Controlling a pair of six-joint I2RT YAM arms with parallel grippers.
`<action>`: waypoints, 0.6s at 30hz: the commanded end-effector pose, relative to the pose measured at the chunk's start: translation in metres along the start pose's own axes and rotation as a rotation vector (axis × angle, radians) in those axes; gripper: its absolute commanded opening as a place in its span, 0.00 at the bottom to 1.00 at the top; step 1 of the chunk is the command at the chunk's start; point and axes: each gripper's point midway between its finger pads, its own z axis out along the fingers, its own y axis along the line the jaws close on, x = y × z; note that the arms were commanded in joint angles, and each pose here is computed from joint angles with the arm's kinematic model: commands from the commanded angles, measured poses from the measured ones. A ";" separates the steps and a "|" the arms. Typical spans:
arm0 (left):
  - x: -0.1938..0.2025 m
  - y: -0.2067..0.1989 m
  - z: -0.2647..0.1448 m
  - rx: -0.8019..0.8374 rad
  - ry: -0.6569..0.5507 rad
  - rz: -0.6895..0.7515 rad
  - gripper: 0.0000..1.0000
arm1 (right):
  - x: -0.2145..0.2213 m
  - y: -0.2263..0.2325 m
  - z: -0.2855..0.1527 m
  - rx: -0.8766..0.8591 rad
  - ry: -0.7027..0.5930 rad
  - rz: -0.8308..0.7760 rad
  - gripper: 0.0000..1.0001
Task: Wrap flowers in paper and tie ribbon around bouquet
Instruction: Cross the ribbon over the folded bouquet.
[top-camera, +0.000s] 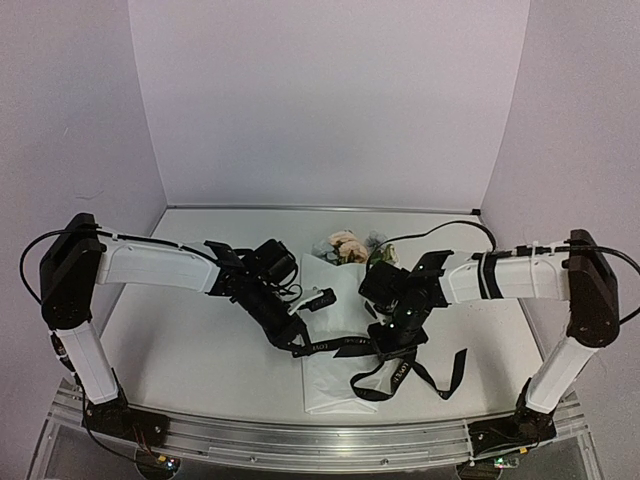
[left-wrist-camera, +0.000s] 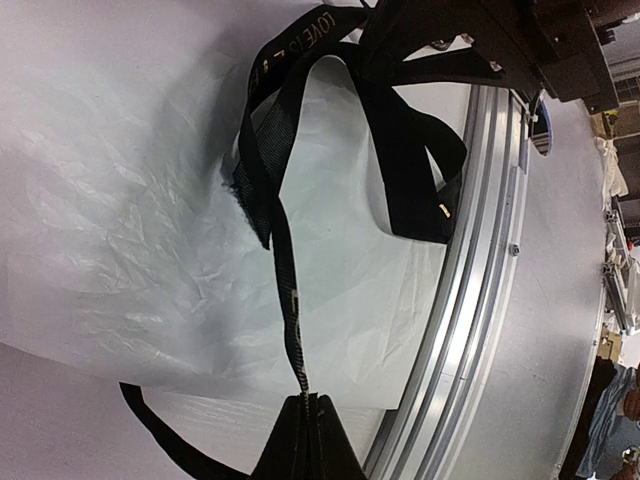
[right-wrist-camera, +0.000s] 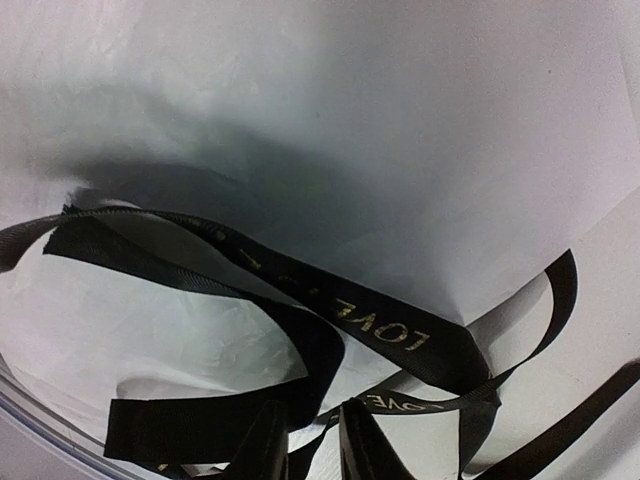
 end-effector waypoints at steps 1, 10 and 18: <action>-0.022 -0.013 -0.017 0.006 -0.066 0.064 0.02 | -0.010 0.007 -0.006 -0.017 -0.018 0.030 0.12; -0.025 -0.016 -0.018 0.021 -0.072 0.073 0.02 | -0.016 0.040 -0.008 -0.174 0.003 0.074 0.00; -0.027 -0.020 -0.019 0.040 -0.078 0.086 0.02 | -0.037 0.068 0.001 -0.307 -0.010 0.132 0.00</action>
